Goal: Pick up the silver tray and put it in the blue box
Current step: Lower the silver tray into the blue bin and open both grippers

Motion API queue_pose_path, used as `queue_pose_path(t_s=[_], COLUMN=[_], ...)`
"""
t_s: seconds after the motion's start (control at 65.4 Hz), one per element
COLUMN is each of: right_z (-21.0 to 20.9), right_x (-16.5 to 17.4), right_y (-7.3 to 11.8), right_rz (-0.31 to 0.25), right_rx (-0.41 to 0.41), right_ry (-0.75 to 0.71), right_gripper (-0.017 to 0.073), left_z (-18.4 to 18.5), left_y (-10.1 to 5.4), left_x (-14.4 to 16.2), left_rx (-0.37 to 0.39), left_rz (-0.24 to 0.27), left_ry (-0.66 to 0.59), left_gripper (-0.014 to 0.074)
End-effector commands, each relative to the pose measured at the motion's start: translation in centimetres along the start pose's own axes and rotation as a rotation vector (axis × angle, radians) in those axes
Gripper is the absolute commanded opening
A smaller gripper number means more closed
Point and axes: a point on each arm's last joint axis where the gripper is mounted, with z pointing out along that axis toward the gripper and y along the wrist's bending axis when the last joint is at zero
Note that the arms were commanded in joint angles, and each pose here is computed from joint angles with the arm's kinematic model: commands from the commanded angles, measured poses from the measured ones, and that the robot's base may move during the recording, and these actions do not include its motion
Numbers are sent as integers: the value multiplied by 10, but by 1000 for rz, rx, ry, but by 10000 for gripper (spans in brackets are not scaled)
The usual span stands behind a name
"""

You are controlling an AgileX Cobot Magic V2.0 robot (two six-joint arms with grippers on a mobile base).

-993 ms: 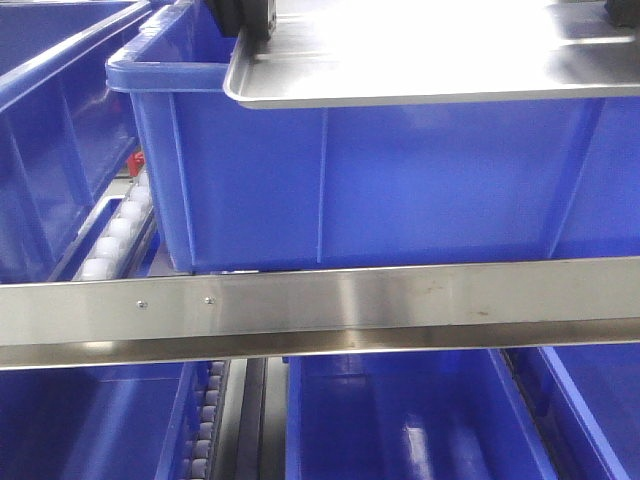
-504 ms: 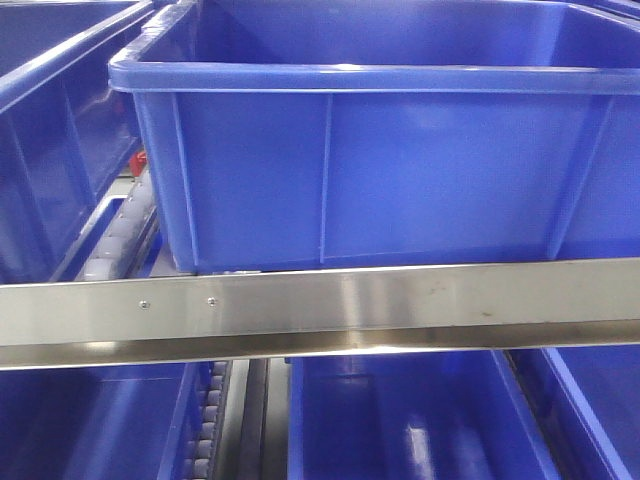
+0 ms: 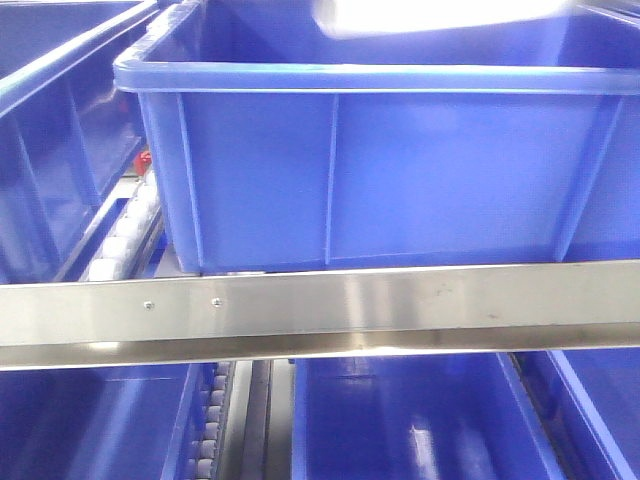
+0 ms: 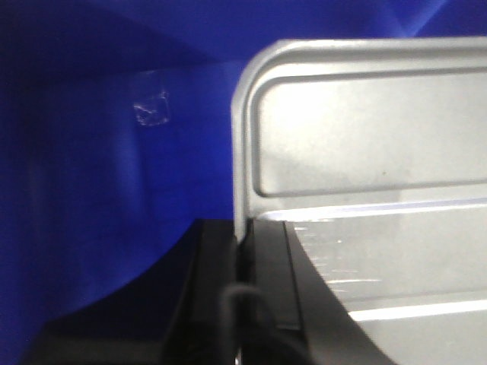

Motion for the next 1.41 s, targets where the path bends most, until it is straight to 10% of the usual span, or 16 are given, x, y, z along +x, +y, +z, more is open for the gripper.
queue_pose_path(t_s=[0.0,0.611,0.993,1.39], right_z=[-10,76,73,14], right_x=[-19,-18,-18,-23], right_y=[2,15,14,1], right_rz=[-7,-41,-39,-5], right_rx=[-52,-31,-29,-44], right_ry=[-149,-60,-57,-145], right_gripper=[59,66,619,623], left_z=[-22,50,51,-5], left_y=[-11,9,9,9], left_x=[-26,-13,-13,-45], left_rx=[106,60,76,46], left_rz=[-3,-35,-44,16], left_ry=[-168,-101,-91,-128], left_gripper=[-105,-72,383,378])
